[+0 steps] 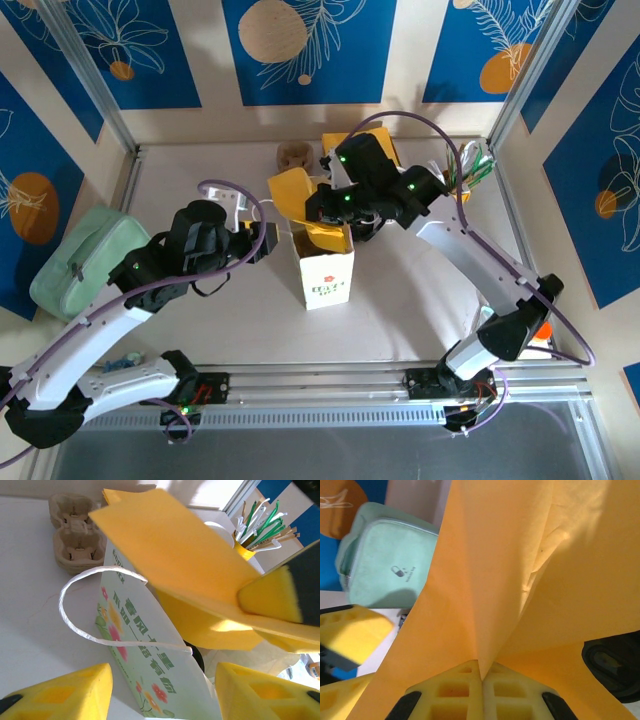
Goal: Pack the takeout coffee
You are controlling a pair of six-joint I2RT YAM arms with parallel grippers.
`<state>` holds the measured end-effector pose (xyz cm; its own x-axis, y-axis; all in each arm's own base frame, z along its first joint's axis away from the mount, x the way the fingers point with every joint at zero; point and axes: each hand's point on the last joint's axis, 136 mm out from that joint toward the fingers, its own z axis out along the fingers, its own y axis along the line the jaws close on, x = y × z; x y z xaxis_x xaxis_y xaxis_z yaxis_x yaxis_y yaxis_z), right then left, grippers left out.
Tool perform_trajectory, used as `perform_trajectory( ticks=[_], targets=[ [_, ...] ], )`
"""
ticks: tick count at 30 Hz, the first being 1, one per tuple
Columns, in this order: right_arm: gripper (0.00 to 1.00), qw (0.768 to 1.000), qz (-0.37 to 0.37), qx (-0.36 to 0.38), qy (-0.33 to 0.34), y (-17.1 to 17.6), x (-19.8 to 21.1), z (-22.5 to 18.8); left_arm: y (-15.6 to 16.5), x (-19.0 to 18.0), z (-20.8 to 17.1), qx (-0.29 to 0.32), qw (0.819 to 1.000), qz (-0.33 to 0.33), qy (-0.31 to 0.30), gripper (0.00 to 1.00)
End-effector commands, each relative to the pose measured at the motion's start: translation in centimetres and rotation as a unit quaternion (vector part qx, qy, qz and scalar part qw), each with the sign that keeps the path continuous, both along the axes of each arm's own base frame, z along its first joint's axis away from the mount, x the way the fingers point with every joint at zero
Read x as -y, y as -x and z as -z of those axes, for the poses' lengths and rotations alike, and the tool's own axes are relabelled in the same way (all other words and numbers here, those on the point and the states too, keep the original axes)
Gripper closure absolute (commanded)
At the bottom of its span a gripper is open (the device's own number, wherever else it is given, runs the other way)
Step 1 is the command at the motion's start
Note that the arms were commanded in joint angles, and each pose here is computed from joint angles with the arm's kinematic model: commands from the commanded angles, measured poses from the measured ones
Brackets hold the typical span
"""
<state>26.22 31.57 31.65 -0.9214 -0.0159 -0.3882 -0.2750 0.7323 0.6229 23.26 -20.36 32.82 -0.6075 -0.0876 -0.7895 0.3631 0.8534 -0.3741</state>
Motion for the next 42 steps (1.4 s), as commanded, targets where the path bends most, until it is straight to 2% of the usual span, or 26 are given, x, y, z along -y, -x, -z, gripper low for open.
perform_trajectory(
  ticks=[1, 17, 25, 35, 42],
  targets=[
    [1.00, 0.999, 0.003, -0.006, 0.049, -0.1, 0.6, 2.1, 0.2, 0.4, -0.7, 0.008, 1.000, 0.007, 0.015, 0.43],
    [1.00, 0.991, 0.009, -0.028, 0.134, -0.4, 1.3, 5.8, 0.1, 0.4, -0.4, 0.005, 1.000, 0.006, 0.014, 0.43],
    [1.00, 0.972, 0.009, -0.025, 0.234, -0.4, 2.7, 7.7, 0.2, 0.3, -0.3, 0.004, 1.000, 0.004, 0.013, 0.43],
    [0.99, 0.967, 0.000, -0.016, 0.253, -0.4, 2.3, 8.3, 0.2, 0.2, -0.2, 0.003, 1.000, 0.002, 0.013, 0.43],
    [0.88, 0.971, -0.001, -0.014, 0.238, -0.4, 1.9, 7.4, 0.1, 0.1, 0.0, 0.003, 1.000, -0.002, 0.010, 0.43]
  ],
)
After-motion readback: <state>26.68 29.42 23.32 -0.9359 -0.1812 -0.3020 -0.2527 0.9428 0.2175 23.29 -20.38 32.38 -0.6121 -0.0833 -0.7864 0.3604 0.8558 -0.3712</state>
